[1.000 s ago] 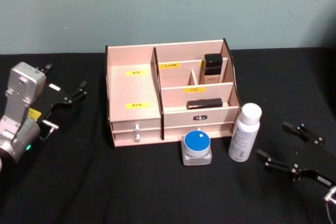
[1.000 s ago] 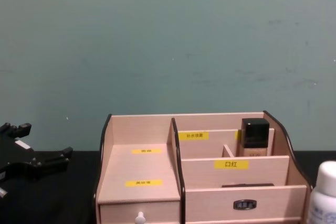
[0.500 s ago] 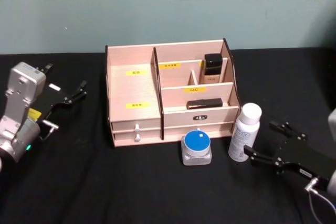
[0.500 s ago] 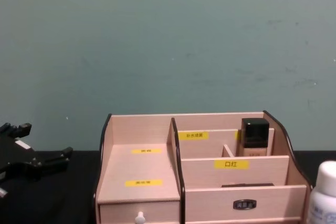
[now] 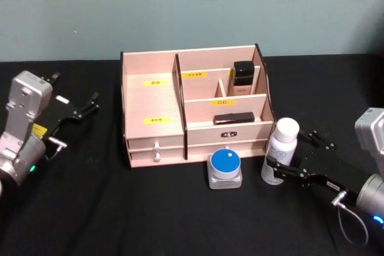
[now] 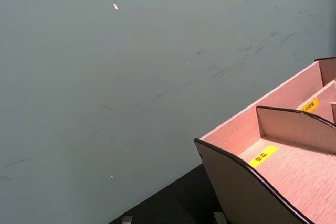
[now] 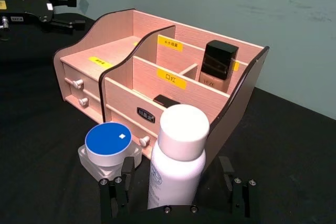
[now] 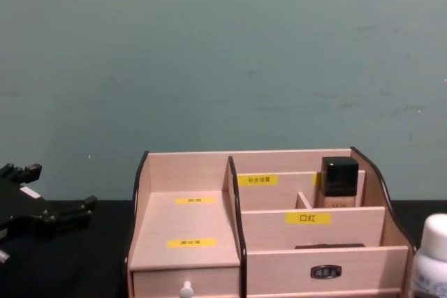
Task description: Pick up the facial cleanser and watermelon frost from the table and place them into the tiered storage box.
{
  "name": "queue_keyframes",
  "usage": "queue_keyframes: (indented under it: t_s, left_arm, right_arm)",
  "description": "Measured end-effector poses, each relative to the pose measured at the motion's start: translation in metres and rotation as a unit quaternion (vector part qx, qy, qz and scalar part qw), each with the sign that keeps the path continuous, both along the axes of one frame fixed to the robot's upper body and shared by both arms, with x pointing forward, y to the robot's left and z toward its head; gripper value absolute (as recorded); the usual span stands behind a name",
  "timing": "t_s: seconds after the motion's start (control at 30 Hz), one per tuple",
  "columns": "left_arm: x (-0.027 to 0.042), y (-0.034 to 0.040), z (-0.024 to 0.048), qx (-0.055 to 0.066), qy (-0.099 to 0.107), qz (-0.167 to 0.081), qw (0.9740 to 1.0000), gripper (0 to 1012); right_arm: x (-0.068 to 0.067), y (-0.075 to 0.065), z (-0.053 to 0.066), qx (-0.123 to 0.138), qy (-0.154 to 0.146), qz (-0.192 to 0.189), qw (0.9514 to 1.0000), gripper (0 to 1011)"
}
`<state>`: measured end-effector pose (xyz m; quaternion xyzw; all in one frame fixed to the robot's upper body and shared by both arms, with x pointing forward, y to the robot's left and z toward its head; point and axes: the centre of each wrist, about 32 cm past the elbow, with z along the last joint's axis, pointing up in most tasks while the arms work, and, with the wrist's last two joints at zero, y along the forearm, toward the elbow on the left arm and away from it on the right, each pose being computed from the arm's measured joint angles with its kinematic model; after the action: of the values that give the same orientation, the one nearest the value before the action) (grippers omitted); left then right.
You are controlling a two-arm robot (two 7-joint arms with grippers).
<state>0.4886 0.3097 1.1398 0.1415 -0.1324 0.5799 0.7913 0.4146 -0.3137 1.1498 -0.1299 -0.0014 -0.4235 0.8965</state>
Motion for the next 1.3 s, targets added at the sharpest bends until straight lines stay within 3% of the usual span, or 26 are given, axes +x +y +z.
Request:
queue_keyframes:
  t_s: [0.53, 0.93, 1.3]
  left_arm:
    - [0.0000, 0.0000, 0.0000, 0.000, 0.000, 0.000, 1.0000, 1001]
    - [0.0000, 0.0000, 0.0000, 0.000, 0.000, 0.000, 1.0000, 1001]
    - [0.0000, 0.0000, 0.0000, 0.000, 0.000, 0.000, 1.0000, 1001]
  right_arm:
    - [0.012, 0.008, -0.004, 0.002, -0.006, -0.004, 1.0000, 1002]
    - [0.013, 0.009, -0.004, 0.001, -0.006, -0.005, 1.0000, 1002]
    - [0.013, 0.009, -0.004, 0.001, -0.006, -0.006, 1.0000, 748]
